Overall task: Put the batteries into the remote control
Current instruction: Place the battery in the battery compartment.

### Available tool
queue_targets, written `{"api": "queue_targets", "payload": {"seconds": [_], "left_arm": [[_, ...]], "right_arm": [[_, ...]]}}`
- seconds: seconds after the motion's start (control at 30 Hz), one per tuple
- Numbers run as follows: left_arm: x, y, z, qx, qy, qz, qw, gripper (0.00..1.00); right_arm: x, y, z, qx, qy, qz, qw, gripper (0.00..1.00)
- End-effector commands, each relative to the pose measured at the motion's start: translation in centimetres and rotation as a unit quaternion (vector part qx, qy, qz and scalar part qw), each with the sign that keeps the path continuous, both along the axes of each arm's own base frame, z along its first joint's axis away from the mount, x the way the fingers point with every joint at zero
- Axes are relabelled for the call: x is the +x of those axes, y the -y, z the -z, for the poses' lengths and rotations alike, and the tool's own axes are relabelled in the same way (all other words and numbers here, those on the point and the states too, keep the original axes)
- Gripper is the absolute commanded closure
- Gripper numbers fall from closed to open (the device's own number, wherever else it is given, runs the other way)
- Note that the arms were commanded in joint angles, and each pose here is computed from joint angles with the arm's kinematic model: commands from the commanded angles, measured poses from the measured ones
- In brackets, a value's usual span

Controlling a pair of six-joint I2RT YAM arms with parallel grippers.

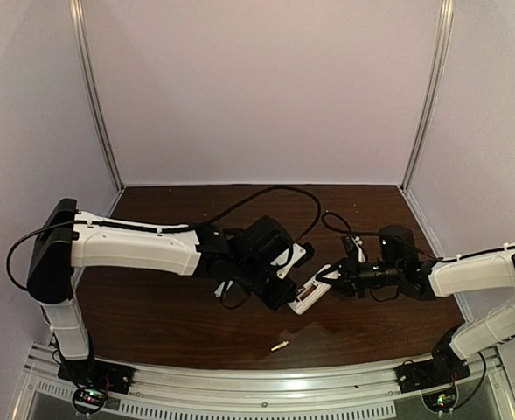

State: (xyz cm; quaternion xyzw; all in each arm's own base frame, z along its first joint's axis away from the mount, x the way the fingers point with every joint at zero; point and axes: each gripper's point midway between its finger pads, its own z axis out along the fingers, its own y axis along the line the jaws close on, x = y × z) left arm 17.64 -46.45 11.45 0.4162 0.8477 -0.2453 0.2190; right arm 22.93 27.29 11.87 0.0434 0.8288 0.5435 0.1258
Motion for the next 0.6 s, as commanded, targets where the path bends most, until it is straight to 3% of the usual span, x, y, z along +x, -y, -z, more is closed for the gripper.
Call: {"api": "queue_targets", "payload": {"seconds": [0.0,0.57], "left_arm": [[0.5,0.8,0.1,-0.004,-0.008,-0.006,1.0,1.0],[0.9,1.2,1.5,0.001,-0.03,-0.02,0.999,1.0]], "right_arm": [[0.1,-0.6,-0.7,0.012,0.012,-0.01,1.0,1.0],[0.1,-1.1,-0.6,0.024,0.004,-0.014,1.0,1.0]]}}
